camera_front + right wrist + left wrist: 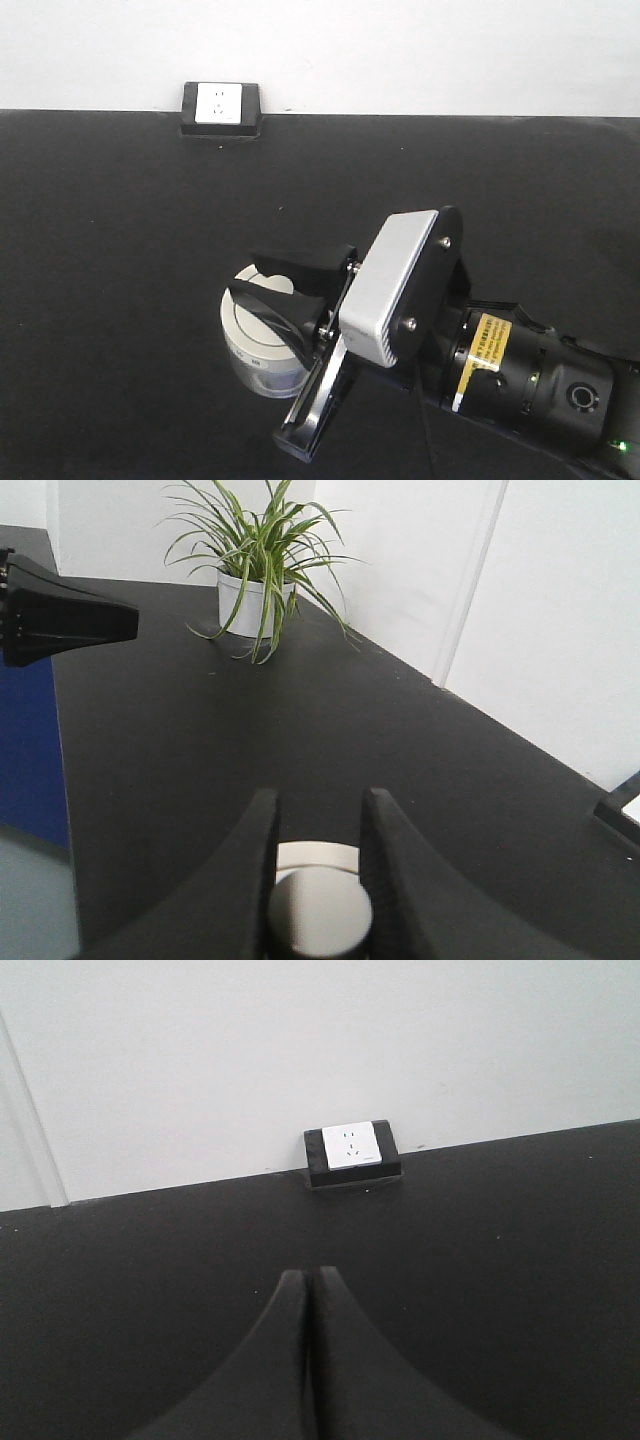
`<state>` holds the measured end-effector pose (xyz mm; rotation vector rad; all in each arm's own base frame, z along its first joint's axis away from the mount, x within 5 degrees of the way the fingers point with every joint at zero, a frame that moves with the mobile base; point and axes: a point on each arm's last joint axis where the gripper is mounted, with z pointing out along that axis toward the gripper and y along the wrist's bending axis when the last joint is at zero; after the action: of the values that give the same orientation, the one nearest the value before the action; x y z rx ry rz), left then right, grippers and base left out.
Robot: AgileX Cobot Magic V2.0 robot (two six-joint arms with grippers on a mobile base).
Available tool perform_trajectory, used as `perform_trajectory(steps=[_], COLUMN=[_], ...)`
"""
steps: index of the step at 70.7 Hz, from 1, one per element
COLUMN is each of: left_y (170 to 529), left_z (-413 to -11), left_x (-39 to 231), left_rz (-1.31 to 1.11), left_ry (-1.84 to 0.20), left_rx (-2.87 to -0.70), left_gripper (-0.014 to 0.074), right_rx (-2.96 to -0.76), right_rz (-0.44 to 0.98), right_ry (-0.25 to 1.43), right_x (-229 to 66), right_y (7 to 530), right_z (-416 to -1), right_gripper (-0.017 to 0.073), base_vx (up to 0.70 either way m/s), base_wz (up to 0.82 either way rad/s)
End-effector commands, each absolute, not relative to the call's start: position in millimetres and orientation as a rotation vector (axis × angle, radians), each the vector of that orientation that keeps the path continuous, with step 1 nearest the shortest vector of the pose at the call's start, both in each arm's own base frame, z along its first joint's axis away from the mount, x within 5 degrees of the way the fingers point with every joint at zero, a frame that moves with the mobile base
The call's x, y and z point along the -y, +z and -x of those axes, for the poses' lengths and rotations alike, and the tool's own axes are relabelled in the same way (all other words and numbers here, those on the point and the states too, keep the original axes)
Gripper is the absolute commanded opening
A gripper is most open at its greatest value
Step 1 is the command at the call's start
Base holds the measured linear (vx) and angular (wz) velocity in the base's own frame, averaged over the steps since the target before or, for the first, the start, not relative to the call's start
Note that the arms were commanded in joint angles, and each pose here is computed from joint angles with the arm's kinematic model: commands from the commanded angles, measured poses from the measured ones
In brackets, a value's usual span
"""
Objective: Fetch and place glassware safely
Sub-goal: 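Hold the jar in the right gripper above the countertop, then extend the right arm forward, lowering the jar onto the countertop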
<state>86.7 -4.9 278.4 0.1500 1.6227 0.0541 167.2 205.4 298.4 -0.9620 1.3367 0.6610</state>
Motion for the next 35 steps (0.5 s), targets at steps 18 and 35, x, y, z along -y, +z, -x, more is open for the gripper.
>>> perform_trajectory(steps=[18,35], left_y=[293,293], left_z=[-87,-87], left_x=[6,6], left_rz=[-0.141,-0.141], left_ry=[0.042,0.042], left_rx=[-1.534,-1.534], left_gripper=[-0.0007,-0.0007], right_rx=[-1.246,-1.237], right_rz=[0.812,0.797], right_ry=[0.575,0.648], right_x=[-174,-153], right_y=[321,300], right_z=[-197,-232], right_gripper=[-0.0001,-0.0001], base_vx=[0.00,0.00], base_wz=[0.00,0.00])
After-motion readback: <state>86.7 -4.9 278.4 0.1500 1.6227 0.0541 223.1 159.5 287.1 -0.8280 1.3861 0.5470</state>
